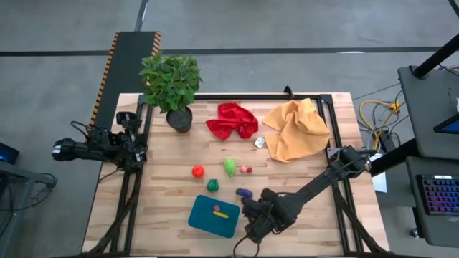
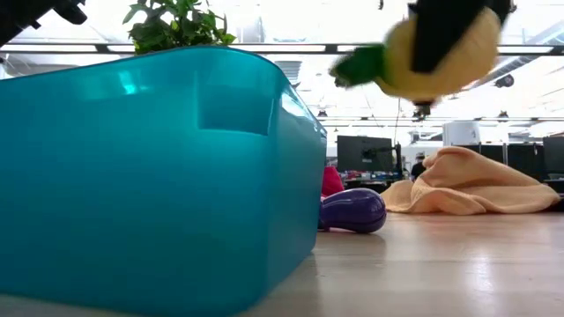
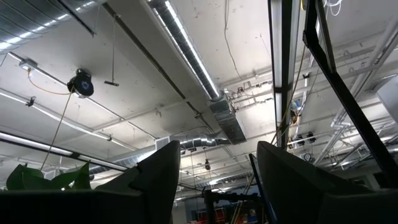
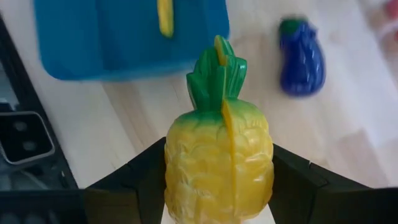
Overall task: Pick and placing Produce into tupperware
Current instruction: Put the yellow pineapple into the blue basket
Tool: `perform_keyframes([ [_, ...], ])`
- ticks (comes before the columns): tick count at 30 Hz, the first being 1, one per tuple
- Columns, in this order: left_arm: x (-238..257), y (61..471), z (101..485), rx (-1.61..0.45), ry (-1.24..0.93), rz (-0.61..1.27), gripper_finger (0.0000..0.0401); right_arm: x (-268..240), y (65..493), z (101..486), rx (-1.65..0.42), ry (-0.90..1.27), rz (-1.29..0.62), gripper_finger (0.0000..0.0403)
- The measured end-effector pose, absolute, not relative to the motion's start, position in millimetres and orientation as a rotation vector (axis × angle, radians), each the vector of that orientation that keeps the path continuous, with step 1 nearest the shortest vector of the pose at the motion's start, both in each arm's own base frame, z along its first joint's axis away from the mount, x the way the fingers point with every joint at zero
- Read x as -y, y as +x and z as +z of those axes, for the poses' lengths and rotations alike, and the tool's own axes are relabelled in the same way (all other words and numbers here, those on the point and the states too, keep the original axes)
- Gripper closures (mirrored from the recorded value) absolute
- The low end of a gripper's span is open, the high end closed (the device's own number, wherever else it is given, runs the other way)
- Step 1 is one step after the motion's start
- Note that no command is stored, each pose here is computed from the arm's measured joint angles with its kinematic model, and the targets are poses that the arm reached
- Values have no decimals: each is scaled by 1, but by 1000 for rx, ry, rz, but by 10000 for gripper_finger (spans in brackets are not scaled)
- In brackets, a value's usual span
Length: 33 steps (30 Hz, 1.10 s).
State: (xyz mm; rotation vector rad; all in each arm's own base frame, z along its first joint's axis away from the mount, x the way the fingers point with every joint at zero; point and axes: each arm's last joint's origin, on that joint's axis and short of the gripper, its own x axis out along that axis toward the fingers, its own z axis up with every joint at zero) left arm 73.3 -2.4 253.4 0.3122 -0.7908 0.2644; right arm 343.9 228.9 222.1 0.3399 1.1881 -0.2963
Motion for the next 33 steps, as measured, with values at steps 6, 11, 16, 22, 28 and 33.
perform_keyframes([
  [6, 2, 73, 253, 791, 312, 265, 202, -230, 353, 238, -1038, 229, -280, 193],
  [11, 2, 73, 253, 791, 312, 265, 202, -232, 363, 241, -893, 102, -243, 193],
  [16, 2, 73, 253, 790, 312, 265, 202, -230, 374, 239, -820, 83, -189, 193],
  [22, 2, 73, 254, 799, 311, 266, 202, -221, 385, 222, -775, 78, -178, 193],
  [28, 2, 73, 254, 798, 311, 266, 202, -212, 393, 202, -785, 87, -201, 193],
  [33, 2, 73, 254, 798, 311, 266, 202, -215, 399, 190, -795, 112, -171, 193],
])
